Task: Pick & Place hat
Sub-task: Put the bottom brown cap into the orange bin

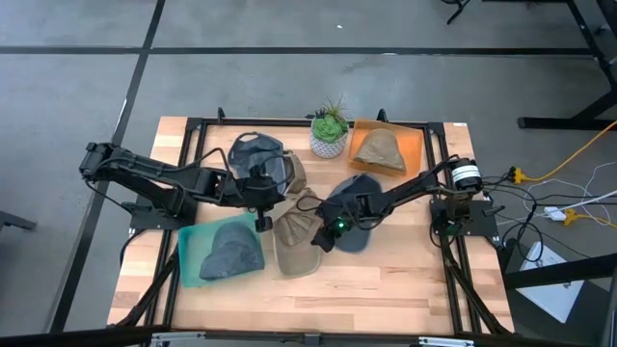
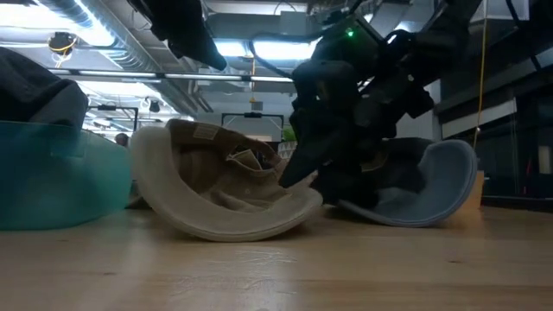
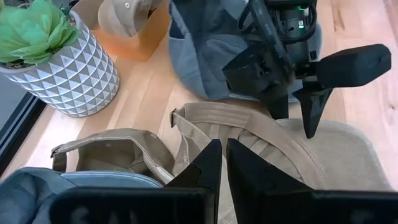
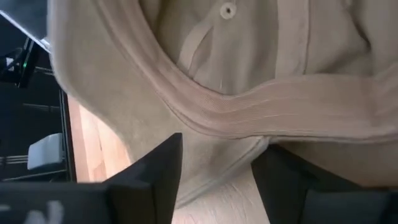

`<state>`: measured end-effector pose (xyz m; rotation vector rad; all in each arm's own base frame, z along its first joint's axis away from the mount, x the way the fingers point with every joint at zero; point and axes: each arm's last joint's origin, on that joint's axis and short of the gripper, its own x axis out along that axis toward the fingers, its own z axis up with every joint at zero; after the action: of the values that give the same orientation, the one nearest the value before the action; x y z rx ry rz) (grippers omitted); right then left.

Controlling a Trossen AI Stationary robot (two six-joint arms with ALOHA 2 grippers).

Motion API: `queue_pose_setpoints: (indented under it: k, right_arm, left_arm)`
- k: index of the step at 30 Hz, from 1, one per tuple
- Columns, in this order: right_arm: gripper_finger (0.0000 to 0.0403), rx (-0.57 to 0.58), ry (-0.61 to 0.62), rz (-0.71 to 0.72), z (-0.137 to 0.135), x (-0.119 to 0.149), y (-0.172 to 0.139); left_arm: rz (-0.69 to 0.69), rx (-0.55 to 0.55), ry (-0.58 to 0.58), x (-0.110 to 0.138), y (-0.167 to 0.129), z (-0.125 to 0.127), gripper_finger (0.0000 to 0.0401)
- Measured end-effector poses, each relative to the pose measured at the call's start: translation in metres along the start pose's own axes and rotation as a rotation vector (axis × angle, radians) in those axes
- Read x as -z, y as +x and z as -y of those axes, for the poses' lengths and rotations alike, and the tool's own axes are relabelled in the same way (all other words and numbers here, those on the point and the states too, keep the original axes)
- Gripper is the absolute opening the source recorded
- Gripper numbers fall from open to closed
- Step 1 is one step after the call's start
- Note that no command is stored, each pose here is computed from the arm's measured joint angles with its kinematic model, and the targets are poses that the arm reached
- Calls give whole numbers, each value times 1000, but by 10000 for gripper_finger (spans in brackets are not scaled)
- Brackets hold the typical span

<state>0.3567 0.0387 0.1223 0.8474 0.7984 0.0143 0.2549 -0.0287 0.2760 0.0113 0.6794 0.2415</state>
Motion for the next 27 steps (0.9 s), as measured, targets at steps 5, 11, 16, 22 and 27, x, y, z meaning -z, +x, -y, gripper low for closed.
queue_pose_setpoints:
  k: [5,11,16,22,27]
  right_arm:
    - [114,-7,-21,4,-2,-2,0]
    - [17,-17,-64,3,-3,-2,0]
    - [31,-16,-82,-3,-4,-2,-1]
    - [16,15,-153,1,-12,-4,-16]
    - [17,111,-231,36,-19,-7,-39]
  left_arm:
    - [-3,20,-1,0,0,1,20]
    - [-3,20,-1,0,0,1,20]
    - [-2,21,-1,0,0,1,20]
    - [1,21,-1,0,0,1,20]
    - [4,22,-2,-1,0,1,20]
